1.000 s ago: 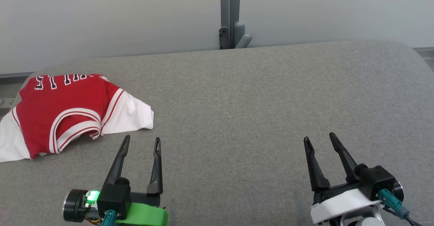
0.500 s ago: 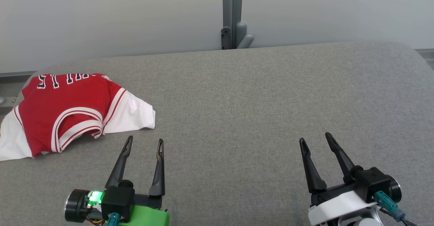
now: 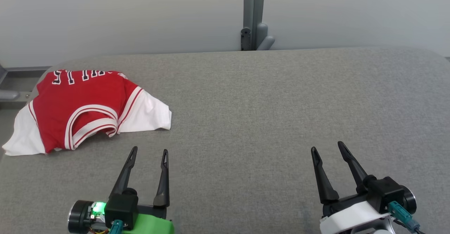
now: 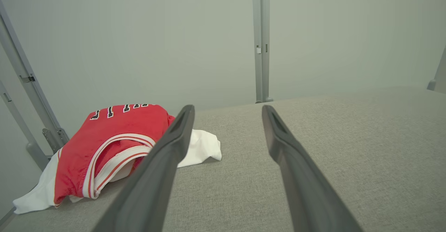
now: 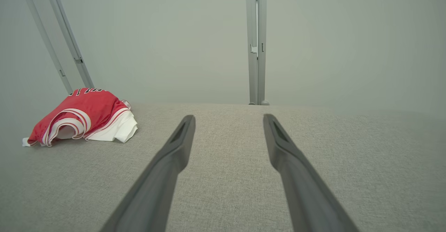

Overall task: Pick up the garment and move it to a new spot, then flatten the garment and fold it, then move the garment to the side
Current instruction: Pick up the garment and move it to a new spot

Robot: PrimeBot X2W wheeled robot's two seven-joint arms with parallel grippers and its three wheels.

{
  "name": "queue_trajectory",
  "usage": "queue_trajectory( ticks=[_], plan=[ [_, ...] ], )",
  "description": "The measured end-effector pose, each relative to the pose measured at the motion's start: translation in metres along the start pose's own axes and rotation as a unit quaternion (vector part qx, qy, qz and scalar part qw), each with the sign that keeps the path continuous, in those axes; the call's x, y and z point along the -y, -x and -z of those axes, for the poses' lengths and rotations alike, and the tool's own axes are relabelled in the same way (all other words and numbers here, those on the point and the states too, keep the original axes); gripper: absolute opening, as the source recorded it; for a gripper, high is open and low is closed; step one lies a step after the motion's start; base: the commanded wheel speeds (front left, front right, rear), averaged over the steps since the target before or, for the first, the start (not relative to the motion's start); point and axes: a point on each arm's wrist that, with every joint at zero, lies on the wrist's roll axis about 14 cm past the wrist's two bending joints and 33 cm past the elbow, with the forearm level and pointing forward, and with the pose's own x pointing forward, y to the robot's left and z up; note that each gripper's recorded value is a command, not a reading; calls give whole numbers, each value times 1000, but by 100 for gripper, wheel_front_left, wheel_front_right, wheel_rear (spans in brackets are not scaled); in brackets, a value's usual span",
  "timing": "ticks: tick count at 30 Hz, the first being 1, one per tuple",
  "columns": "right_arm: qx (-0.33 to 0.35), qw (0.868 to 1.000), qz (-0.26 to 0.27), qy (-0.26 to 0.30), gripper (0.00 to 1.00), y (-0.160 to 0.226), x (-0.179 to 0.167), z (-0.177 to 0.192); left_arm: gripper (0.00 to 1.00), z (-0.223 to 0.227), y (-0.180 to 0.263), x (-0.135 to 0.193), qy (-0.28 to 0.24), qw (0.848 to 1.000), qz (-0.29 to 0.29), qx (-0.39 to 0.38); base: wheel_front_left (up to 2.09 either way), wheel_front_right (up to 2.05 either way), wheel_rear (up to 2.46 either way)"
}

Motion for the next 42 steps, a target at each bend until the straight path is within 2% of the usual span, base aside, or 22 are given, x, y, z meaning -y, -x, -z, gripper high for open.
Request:
queue_trajectory(
  ticks=[15,29,42],
  plan=[
    [-11,997,-78,-20,100,-23,-47,11,100,4,30,-47,-8,996,-86,-13,0,0,0],
    [-22,988,-151,-37,100,-39,-94,21,100,2,67,-87,-21,985,-171,-19,0,0,0],
    [-34,979,-195,-47,100,-48,-122,31,100,1,91,-109,-24,974,-223,-25,0,0,0]
  ],
)
